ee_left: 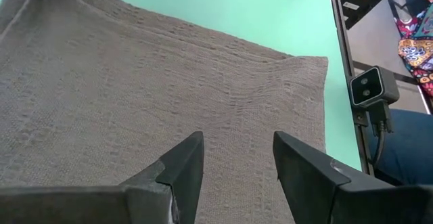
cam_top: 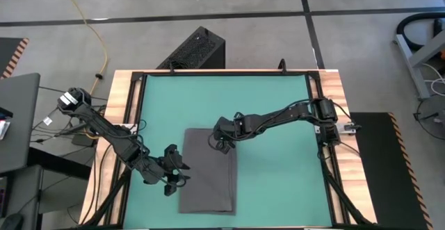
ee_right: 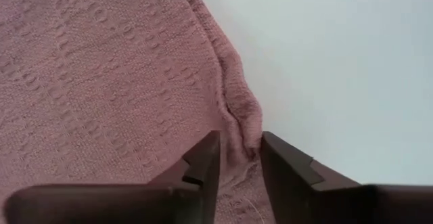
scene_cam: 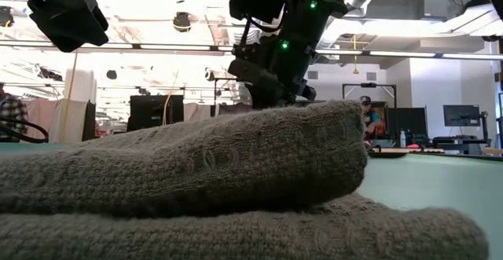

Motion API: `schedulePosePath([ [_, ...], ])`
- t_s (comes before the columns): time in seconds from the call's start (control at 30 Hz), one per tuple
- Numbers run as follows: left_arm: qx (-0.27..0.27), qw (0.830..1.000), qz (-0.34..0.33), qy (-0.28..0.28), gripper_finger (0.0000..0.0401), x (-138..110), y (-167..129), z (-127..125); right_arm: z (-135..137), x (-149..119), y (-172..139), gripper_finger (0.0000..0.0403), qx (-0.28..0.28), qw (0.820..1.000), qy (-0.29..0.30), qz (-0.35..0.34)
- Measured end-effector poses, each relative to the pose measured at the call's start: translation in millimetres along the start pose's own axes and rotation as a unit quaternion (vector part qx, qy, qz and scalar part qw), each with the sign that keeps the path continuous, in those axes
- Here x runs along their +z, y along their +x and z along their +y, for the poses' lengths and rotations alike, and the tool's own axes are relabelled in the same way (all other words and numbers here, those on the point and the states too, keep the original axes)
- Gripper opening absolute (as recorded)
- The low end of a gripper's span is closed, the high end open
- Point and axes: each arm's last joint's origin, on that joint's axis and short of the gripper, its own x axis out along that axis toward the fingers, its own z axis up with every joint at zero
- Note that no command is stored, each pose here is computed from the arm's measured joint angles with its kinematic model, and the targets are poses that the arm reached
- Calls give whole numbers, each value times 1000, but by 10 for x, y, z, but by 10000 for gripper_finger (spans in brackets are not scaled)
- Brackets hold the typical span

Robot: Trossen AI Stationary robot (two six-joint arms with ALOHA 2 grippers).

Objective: Roll towel into tight, uniform cylinder
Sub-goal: Roll the gray towel

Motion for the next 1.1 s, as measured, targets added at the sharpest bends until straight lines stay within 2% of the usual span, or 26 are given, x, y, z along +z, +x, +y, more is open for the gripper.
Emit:
schedulePosePath([
  [0.2, 0, 1000, 0, 3, 167, 1, 0, 1, -22, -38, 2, 33, -11, 1000, -7, 19],
  [0.27, 0, 1000, 0, 4, 167, 1, 0, 1, -28, -46, 3, 17, -13, 1000, -9, 23],
  [0.6, 2, 1000, -2, 4, 167, 1, 0, 2, 24, -54, -41, 16, -8, 1000, -15, 20],
  [0.83, 2, 1000, -1, 3, 167, 1, 1, 1, 156, 30, -335, 16, -14, 998, -45, 40],
  [0.97, 2, 1000, -1, 3, 167, 1, 1, 2, 198, -21, -542, 16, -61, 994, -55, 69],
  [1.1, 2, 1000, -1, 3, 167, 1, 1, 2, 197, -165, -616, 16, -98, 988, -54, 110],
])
